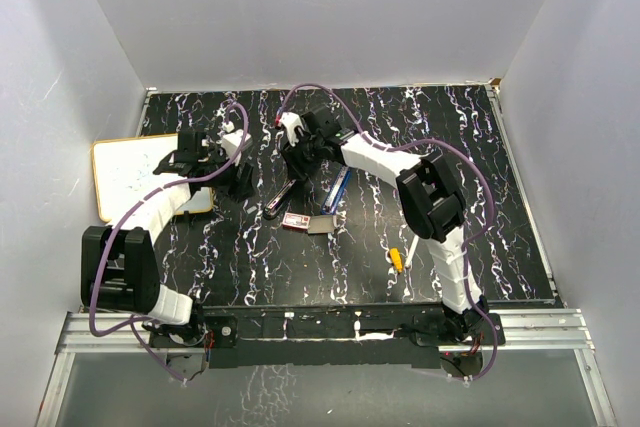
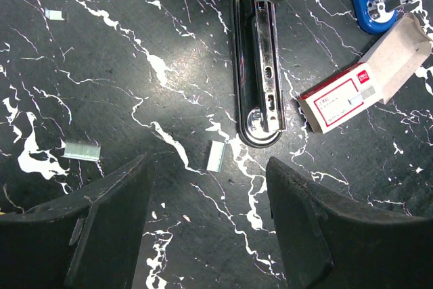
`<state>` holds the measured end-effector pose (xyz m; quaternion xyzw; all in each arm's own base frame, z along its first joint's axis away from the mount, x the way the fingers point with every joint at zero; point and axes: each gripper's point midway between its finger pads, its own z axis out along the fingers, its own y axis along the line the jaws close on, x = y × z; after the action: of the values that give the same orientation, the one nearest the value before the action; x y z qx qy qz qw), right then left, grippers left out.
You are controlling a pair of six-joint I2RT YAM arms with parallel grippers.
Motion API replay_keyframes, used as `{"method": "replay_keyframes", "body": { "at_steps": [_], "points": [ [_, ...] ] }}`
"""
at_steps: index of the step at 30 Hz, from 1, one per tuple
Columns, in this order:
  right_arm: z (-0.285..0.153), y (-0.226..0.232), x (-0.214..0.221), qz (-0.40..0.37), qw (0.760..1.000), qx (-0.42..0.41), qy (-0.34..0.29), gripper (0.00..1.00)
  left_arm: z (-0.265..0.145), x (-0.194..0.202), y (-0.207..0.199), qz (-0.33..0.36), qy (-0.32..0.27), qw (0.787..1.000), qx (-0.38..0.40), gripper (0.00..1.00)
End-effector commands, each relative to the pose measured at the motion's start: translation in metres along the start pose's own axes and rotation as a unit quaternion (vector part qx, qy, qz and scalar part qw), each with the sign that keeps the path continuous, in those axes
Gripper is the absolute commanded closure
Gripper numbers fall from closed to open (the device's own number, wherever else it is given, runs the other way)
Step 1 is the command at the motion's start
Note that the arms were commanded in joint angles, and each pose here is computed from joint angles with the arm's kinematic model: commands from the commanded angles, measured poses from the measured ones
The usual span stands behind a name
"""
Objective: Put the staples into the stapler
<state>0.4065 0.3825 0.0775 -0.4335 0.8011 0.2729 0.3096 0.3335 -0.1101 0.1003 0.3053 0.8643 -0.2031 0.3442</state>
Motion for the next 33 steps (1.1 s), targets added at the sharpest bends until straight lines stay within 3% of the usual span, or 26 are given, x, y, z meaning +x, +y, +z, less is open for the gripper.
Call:
{"method": "replay_keyframes", "body": {
  "at_steps": [1, 23, 33],
  "points": [
    [0.001, 0.002, -0.022, -0.023, 0.999, 0.032, -0.013, 0.57, -0.016, -0.018, 0.001, 0.007, -0.024, 1.000, -0.017, 0.35],
    [0.009, 0.002, -0.007, -0.050, 0.996, 0.067, 0.012, 0.60, -0.020, -0.019, 0.011, -0.008, -0.029, 0.999, -0.039, 0.34],
    [0.016, 0.004, -0.005, -0.047, 0.997, 0.063, 0.013, 0.65, -0.020, -0.017, 0.011, -0.007, -0.027, 0.999, -0.037, 0.33]
  ]
}}
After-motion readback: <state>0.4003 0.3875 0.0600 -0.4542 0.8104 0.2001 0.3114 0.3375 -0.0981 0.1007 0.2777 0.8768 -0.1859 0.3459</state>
